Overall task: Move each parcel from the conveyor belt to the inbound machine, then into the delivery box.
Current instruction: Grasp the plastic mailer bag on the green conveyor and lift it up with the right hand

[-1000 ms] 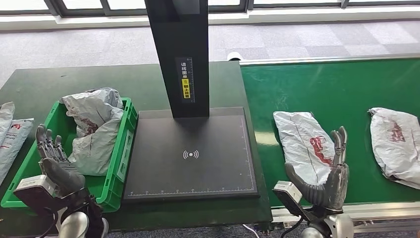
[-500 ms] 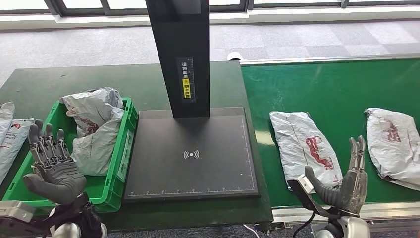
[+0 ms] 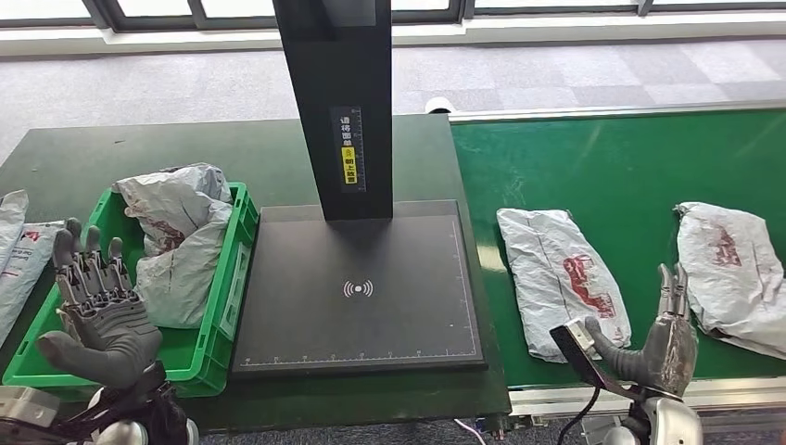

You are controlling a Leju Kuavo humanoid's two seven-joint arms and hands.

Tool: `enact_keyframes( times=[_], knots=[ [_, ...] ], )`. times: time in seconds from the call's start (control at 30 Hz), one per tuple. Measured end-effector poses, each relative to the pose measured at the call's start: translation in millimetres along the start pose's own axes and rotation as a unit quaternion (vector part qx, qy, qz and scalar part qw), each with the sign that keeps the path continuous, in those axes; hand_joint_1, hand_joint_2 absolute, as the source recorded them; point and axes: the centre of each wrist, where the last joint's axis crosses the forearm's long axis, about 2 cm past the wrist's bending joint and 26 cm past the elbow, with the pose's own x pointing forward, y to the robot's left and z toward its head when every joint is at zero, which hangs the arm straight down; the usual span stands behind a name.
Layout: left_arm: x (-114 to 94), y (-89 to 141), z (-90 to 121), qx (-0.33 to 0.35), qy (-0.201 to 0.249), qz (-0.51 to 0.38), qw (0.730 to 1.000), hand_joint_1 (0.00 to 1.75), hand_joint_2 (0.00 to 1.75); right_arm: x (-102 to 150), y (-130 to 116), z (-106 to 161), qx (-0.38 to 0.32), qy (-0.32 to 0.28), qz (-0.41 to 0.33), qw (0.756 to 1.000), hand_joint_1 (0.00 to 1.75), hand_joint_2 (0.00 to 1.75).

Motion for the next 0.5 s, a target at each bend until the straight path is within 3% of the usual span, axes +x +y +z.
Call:
enact_keyframes(
  times=[0.23,0.5],
  knots=[
    [-1,-1,3,-0.007,0.004,-0.003,1.0,0.0,0.0,-22,26,-26,0.051,0.034,0.014,0.998,0.0,1.75],
    [-4,-6,5,-0.01,0.01,-0.004,1.0,0.0,0.0,-17,65,-51,0.114,0.049,0.013,0.992,0.0,1.75]
  ],
)
